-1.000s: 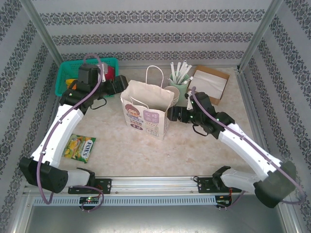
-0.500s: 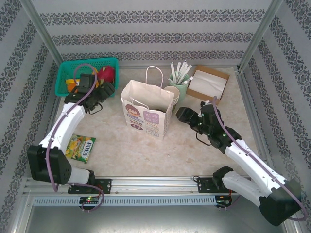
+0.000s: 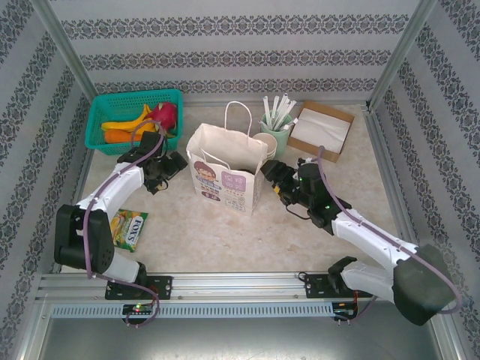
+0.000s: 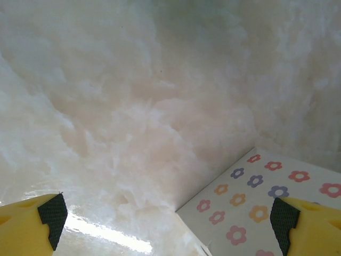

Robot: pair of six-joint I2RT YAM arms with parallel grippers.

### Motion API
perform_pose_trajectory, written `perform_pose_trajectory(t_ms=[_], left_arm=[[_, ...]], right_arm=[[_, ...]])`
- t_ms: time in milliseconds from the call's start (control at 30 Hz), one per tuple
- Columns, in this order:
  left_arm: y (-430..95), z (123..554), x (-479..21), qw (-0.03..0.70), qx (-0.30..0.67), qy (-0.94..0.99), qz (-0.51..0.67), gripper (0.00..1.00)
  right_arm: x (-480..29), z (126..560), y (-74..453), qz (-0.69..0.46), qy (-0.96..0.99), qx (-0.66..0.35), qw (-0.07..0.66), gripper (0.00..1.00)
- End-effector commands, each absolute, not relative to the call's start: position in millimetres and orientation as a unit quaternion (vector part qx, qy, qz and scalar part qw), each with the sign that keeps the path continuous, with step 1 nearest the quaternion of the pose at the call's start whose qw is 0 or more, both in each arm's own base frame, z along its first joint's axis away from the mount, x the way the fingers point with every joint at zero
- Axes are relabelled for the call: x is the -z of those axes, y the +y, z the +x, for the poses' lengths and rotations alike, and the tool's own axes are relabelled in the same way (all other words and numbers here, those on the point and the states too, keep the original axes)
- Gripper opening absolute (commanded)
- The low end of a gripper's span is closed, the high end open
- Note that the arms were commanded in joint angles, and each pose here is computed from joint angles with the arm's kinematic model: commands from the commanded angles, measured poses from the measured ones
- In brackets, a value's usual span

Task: Pack the takeout coffee

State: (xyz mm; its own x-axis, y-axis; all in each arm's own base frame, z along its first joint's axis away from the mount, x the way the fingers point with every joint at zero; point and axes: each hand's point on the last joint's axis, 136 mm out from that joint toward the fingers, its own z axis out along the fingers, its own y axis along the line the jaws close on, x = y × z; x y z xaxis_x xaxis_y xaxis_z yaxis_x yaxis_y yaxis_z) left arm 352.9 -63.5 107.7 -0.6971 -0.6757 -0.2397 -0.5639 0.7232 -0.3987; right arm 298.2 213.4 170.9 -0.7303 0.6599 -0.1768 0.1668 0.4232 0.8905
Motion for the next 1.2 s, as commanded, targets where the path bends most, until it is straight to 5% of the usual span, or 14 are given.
perform_pose_trajectory(t_ms=[0, 667, 1167], left_arm=[[-74.9, 344.7, -95.2, 0.158, 0.150, 0.918, -0.331, 1.00], [-90.1, 302.2, -82.7, 0.122, 0.138, 0.926, -0.330, 1.00], [-74.2, 307.1, -123.9, 0.191, 0.130, 0.915, -0.331, 1.00]], right_arm=[[-204.9, 307.5, 233.9, 0.229, 0.780, -0.515, 0.273, 0.98], [-198.4, 358.5, 243.9, 0.223, 0.789, -0.505, 0.270, 0.98], [-215.2, 355.3, 152.4, 0.217, 0.829, -0.381, 0.346, 0.98]])
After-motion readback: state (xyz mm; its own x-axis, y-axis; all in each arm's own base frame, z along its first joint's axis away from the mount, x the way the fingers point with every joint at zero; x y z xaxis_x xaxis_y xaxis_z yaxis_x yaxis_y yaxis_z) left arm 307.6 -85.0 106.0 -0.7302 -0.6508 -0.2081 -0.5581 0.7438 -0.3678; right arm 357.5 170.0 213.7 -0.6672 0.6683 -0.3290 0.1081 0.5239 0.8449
